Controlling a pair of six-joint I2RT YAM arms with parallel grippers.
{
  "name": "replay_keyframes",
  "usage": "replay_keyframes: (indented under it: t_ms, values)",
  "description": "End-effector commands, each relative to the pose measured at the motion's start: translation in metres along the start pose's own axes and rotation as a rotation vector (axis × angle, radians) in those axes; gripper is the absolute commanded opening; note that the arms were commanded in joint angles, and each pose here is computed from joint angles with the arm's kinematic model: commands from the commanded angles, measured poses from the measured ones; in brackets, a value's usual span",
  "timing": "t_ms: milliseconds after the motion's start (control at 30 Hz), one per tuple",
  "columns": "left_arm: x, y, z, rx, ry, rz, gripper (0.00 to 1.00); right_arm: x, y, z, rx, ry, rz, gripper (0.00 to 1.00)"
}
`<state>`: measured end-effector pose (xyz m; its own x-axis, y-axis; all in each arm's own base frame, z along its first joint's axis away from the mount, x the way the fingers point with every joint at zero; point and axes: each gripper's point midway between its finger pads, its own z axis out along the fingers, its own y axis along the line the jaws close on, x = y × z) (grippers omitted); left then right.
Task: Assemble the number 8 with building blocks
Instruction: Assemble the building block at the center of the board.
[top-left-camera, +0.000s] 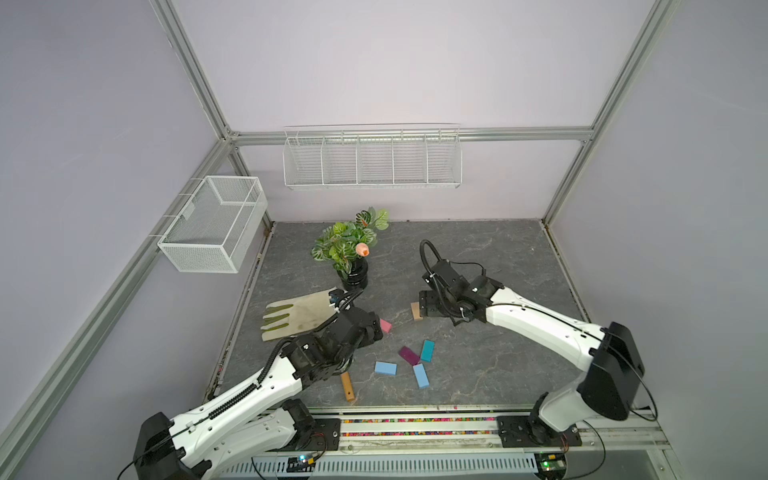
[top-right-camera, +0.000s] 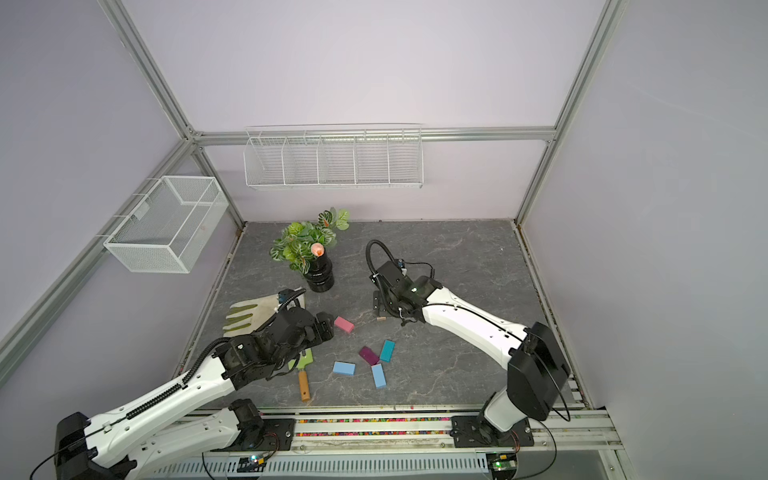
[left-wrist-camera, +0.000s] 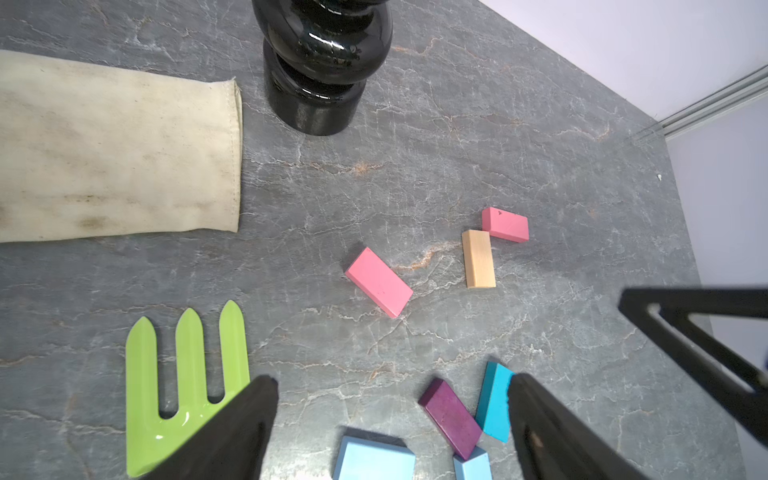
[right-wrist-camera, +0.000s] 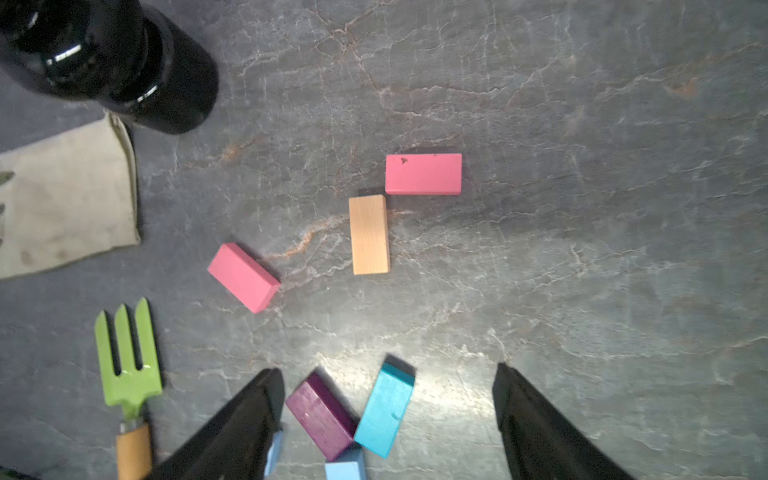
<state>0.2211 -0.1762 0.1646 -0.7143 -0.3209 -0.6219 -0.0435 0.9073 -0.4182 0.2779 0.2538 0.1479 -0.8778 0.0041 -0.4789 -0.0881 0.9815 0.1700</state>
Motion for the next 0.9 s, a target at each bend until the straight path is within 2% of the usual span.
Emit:
replay_keyframes:
  t_ms: [0, 100, 133, 167, 433, 667, 700, 767, 867]
  values:
    - [-0.004, 0.003, -0.005, -0.008, -0.02, -0.002, 0.91, 0.021, -0.029, 0.014, 0.116, 0.033, -0.003, 0.57]
    - [-0.004, 0.003, -0.005, -0.006, -0.02, -0.008, 0.91, 0.017, -0.031, 0.023, 0.133, 0.028, -0.003, 0.2]
    - [-0.003, 0.003, -0.005, -0.005, -0.017, -0.005, 0.91, 0.015, -0.03, 0.029, 0.132, 0.03, -0.002, 0.1]
    - [-0.003, 0.004, -0.006, -0.004, -0.016, -0.009, 0.91, 0.013, -0.03, 0.034, 0.136, 0.034, 0.005, 0.07]
    - [-0.002, 0.003, -0.006, -0.002, -0.011, -0.006, 0.91, 0.001, -0.014, 0.089, 0.124, 0.101, -0.012, 0.07]
    - [-0.002, 0.004, -0.005, -0.007, -0.01, -0.002, 0.91, 0.006, -0.008, 0.109, 0.132, 0.154, -0.013, 0.07]
    - [-0.002, 0.004, -0.005, -0.007, -0.01, 0.0, 0.91, 0.009, -0.01, 0.109, 0.134, 0.154, -0.006, 0.11]
    - [-0.002, 0.004, -0.005, -0.007, -0.009, 0.002, 0.91, 0.014, -0.014, 0.105, 0.129, 0.154, 0.008, 0.29]
    - [-0.001, 0.002, -0.004, -0.004, -0.005, 0.003, 0.91, 0.024, -0.017, 0.091, 0.096, 0.16, 0.026, 0.45]
